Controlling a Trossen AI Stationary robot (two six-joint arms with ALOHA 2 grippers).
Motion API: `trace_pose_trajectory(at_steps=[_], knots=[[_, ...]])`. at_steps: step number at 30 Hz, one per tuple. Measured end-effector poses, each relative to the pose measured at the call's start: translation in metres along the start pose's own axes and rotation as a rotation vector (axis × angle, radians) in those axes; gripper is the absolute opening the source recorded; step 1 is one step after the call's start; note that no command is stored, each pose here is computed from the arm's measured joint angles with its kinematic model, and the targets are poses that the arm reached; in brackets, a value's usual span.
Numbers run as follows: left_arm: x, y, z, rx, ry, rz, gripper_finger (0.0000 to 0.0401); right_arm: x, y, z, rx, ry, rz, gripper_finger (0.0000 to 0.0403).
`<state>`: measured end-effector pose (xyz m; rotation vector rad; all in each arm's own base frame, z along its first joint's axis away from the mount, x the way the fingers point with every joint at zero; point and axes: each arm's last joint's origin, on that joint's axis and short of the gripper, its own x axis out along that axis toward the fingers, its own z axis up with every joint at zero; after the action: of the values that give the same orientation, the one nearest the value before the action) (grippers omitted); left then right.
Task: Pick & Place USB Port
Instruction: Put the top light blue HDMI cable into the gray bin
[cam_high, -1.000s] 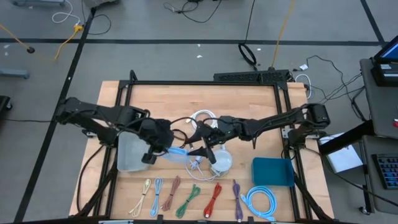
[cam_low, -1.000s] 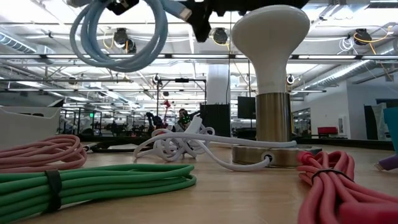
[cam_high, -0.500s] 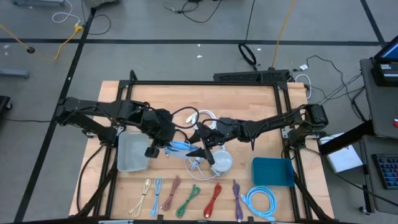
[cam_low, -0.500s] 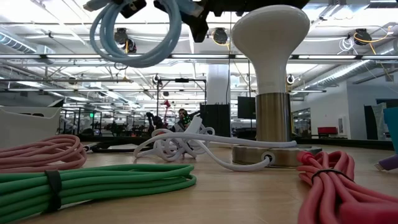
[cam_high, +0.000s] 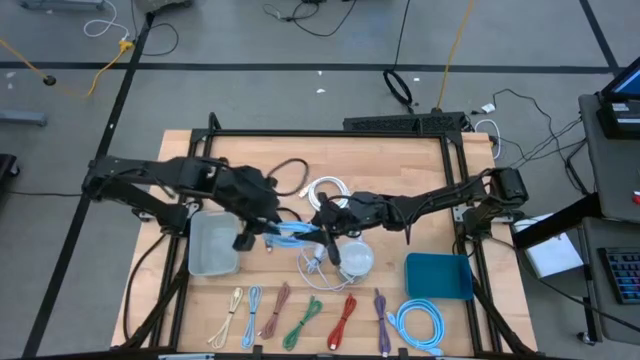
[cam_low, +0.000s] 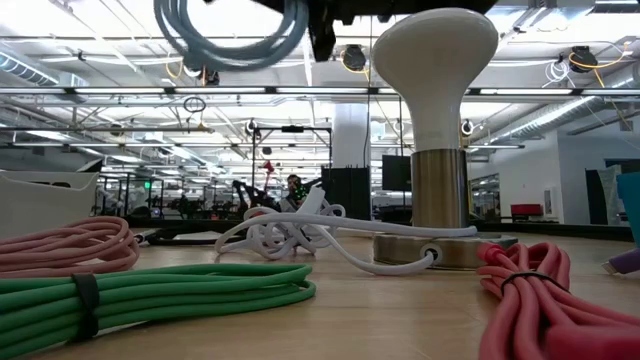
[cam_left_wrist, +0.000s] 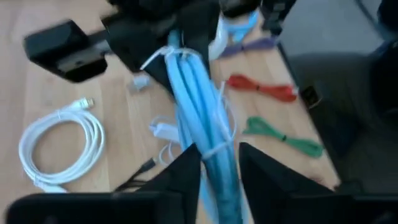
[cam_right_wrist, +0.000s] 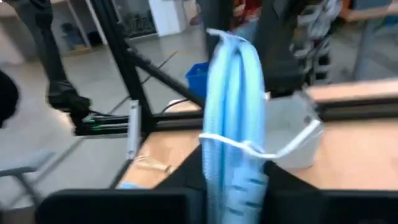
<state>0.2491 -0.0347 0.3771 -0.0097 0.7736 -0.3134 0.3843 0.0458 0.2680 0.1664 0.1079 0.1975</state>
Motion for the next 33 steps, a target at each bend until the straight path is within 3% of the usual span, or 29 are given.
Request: trace_pose_trajectory(at_steps=[6, 9, 12, 15, 18, 21, 27, 30, 33], knots=[[-0.065, -0.032, -0.008, 0.003, -0.113, 0.08, 0.0139, -0.004, 0.006, 0.013, -0.079, -0.115, -0.126, 0.0035], [-0.102, -0.048, -0.025, 0.007, -0.202, 0.164, 0.014, -0.009, 0.008, 0.027, -0.12, -0.224, -0.168, 0.0035], [-0.119, -0.058, -0.047, 0.013, -0.31, 0.294, 0.0141, -0.016, 0.016, 0.042, -0.166, -0.351, -0.18, 0.0034], [-0.11, -0.065, -0.07, 0.027, -0.46, 0.475, 0.0141, -0.021, 0.025, 0.054, -0.213, -0.47, -0.156, 0.0034], [-0.076, -0.073, -0.094, 0.083, -0.576, 0.66, 0.0142, -0.024, 0.033, 0.057, -0.258, -0.515, -0.15, 0.0034], [-0.041, -0.076, -0.11, 0.139, -0.68, 0.76, 0.0132, -0.025, 0.034, 0.058, -0.287, -0.512, -0.17, 0.0034], [-0.023, -0.064, -0.128, 0.335, -1.035, 0.557, 0.0078, -0.03, 0.036, 0.062, -0.295, -0.466, -0.126, 0.0034], [-0.019, -0.053, -0.133, 0.413, -1.074, 0.513, 0.0061, -0.035, 0.044, 0.067, -0.295, -0.474, -0.086, 0.0034], [-0.013, -0.04, -0.131, 0.454, -1.101, 0.423, 0.0068, -0.043, 0.048, 0.076, -0.296, -0.514, -0.057, 0.0034]])
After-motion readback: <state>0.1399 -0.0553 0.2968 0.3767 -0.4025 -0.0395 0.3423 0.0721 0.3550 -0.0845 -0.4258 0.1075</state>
